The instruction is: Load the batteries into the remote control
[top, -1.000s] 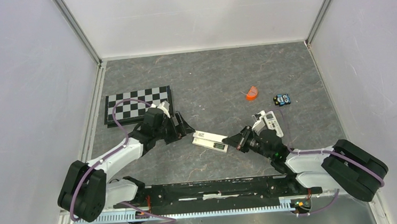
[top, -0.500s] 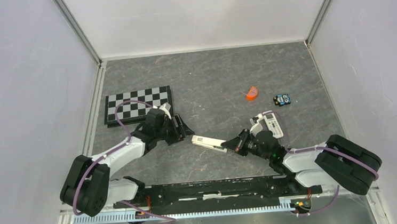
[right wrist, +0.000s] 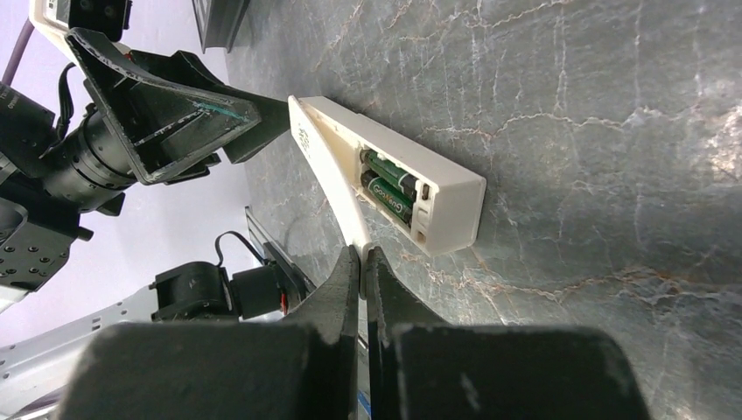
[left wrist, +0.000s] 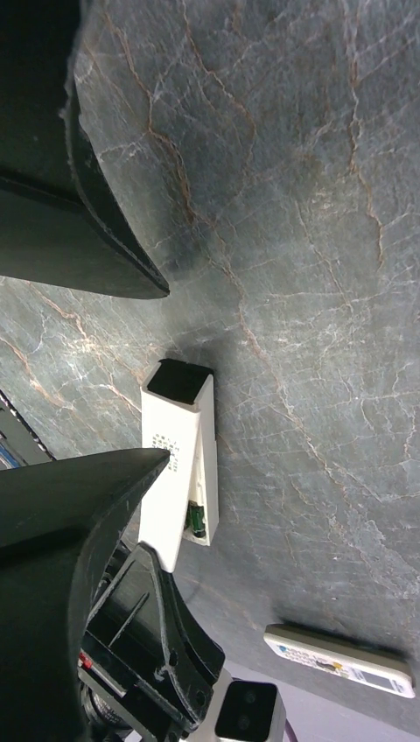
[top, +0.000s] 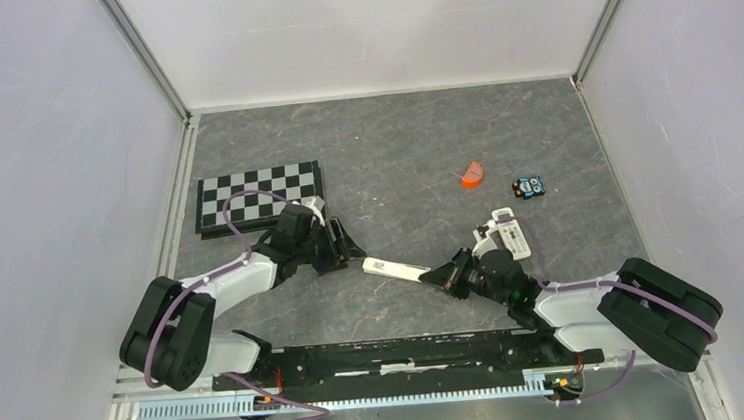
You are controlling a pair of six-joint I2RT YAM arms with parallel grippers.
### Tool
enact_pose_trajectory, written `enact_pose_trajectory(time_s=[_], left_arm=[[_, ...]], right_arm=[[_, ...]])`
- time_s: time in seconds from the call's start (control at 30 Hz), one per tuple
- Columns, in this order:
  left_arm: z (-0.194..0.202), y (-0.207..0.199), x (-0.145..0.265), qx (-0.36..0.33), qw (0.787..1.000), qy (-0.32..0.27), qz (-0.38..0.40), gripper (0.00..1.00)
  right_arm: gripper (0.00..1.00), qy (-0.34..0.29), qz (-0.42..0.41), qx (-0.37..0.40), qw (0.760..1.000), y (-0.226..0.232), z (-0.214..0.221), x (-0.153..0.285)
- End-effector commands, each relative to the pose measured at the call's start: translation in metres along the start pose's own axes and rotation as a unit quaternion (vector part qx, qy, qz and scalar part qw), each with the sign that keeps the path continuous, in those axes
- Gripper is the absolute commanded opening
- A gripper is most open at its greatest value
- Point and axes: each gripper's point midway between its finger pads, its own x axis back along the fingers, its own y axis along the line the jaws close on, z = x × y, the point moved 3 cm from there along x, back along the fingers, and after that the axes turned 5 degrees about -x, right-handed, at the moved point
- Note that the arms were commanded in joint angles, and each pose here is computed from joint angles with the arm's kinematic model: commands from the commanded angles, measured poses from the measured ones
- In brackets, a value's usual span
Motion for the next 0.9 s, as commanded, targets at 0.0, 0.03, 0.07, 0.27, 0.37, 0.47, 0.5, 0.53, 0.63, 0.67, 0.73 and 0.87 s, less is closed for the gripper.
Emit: enact_pose_trajectory(time_s=[0.0, 0.03, 0.07, 0.27, 0.37, 0.47, 0.5, 0.53, 0.63, 0.67, 0.73, 0.87], left_arm=[[-0.004, -0.008, -0.003, 0.004, 1.000, -0.004, 0.025, 0.69], [-0.005, -0.009, -0.003, 0.003, 1.000, -0.005, 0.026, 0.69], [-0.005, -0.009, -0.003, 0.003, 1.000, -0.004, 0.027, 0.69], [-0.006, -0.011, 0.000, 0.000, 1.000, -0.010, 0.029, 0.69], [-0.006, -0.010, 0.000, 0.000, 1.000, -0.011, 0.029, 0.69], [-0.005, -0.010, 0.000, 0.000, 1.000, -0.010, 0.029, 0.69], [-0.006, -0.010, 0.000, 0.000, 1.000, -0.010, 0.029, 0.69], [-0.005, -0.009, 0.000, 0.001, 1.000, -0.009, 0.028, 0.69], [-0.006, -0.010, 0.000, 0.000, 1.000, -0.009, 0.029, 0.69], [-0.006, -0.010, 0.000, 0.000, 1.000, -0.010, 0.029, 0.69], [-0.006, -0.010, 0.000, 0.000, 1.000, -0.009, 0.029, 0.69], [-0.004, -0.010, 0.000, -0.001, 1.000, -0.006, 0.030, 0.64]], right_arm=[[0.00, -0.004, -0.010, 0.001, 1.000, -0.001, 0.000, 0.003], [0.00, -0.004, -0.026, 0.006, 1.000, 0.005, 0.000, 0.003], [0.00, -0.004, -0.029, 0.010, 1.000, 0.006, 0.000, 0.003], [0.00, -0.017, -0.059, 0.044, 0.997, 0.025, -0.007, 0.002], [0.00, -0.020, -0.074, 0.052, 0.996, 0.033, -0.009, 0.004], [0.00, -0.023, -0.080, 0.060, 0.995, 0.038, -0.011, 0.006], [0.00, -0.023, -0.079, 0.061, 0.995, 0.037, -0.011, 0.006], [0.00, -0.022, -0.075, 0.061, 0.995, 0.036, -0.011, 0.006], [0.00, -0.016, -0.063, 0.053, 0.997, 0.029, -0.009, 0.006], [0.00, -0.009, -0.055, 0.050, 0.997, 0.026, -0.008, 0.006], [0.00, 0.003, -0.035, 0.044, 0.998, 0.018, -0.004, 0.004], [0.00, 0.002, 0.001, 0.041, 0.999, 0.001, -0.005, 0.002]])
